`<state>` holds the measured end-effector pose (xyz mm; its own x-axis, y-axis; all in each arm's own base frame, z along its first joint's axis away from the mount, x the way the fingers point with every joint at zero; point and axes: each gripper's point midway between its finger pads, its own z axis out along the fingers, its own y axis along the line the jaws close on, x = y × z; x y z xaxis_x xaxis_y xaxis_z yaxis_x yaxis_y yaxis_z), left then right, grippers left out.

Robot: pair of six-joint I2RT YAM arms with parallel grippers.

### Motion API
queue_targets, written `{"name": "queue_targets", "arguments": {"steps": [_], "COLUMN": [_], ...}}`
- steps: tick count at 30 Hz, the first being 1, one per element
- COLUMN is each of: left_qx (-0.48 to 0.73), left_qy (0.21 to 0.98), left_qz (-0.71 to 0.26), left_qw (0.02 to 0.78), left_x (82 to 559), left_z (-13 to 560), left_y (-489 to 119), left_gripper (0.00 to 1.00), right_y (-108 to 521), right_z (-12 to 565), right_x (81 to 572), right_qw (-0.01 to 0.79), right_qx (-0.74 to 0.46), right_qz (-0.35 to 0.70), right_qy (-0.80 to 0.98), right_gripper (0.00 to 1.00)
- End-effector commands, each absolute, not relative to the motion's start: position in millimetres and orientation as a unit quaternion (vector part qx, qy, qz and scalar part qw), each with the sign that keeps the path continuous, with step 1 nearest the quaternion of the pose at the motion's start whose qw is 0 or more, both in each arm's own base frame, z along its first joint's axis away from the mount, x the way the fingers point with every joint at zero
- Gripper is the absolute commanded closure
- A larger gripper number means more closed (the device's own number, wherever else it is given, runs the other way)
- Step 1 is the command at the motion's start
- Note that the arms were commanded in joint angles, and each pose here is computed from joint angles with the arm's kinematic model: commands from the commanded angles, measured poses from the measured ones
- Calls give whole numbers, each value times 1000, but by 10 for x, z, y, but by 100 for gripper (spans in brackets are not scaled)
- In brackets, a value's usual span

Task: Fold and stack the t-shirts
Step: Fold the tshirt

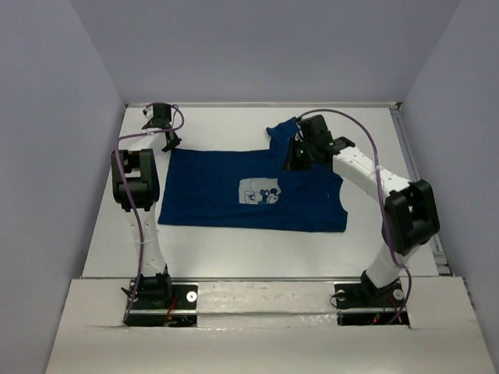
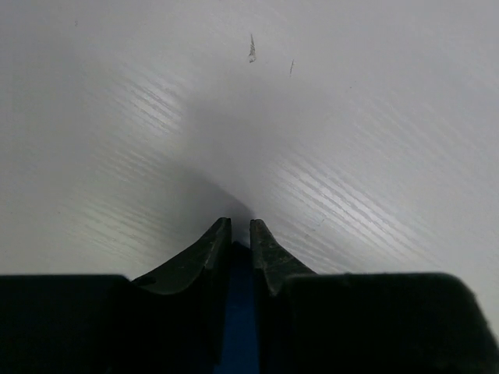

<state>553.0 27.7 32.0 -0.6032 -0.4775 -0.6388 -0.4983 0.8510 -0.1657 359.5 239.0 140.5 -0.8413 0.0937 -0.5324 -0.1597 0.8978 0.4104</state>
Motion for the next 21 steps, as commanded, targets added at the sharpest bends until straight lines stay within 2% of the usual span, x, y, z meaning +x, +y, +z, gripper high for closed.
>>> {"name": "queue_targets", "arguments": {"steps": [1,2,3,5,7,8,9,10,12,13,14,15,16,17,19,21], "left_qx": [-272,-272,-274,-274,-275,-275,-275,-275,-276,-276,-277,-276,-277,-276,-274,-271], "left_qy": [885,884,883,882,881,881,881,882,884,884,884,885,885,886,888,888], "left_qz": [7,8,7,5,3,2,2,3,7,7,6,5,4,4,6,10], "left_qw": [378,380,382,384,385,385,384,383,378,379,376,375,373,372,370,370], "left_x": [5623,5630,5639,5649,5650,5646,5638,5628,5589,5579,5555,5542,5529,5520,5521,5537], "left_z": [557,579,596,620,647,659,669,667,642,657,630,639,617,606,582,591], "left_y": [280,282,282,279,272,269,269,272,279,279,275,269,265,263,267,278], "left_gripper": [86,91,93,97,100,100,100,100,100,100,100,100,100,100,100,100], "right_y": [2352,2277,2239,2108,2023,1934,1856,1802,1720,1639,1643,1603,1616,1545,1544,1527], "right_z": [1710,1867,1702,1860,1602,1768,1739,1440,1593,1262,1191,1417,1363,998,1036,786], "right_x": [4328,4560,4724,5106,5389,5623,5767,5907,6229,6368,6456,6643,6724,6814,6971,7059], "right_qw": [351,375,368,404,398,423,432,417,447,436,438,468,472,457,470,468], "right_qx": [9,17,26,42,59,68,80,87,98,108,110,114,117,132,152,165], "right_qz": [248,249,238,234,222,222,210,198,199,186,184,188,189,183,206,218], "right_qy": [903,893,898,883,888,876,874,883,866,874,873,856,853,861,845,841], "right_gripper": [88,81,78,70,67,66,64,62,59,58,54,53,51,48,46,45]}}
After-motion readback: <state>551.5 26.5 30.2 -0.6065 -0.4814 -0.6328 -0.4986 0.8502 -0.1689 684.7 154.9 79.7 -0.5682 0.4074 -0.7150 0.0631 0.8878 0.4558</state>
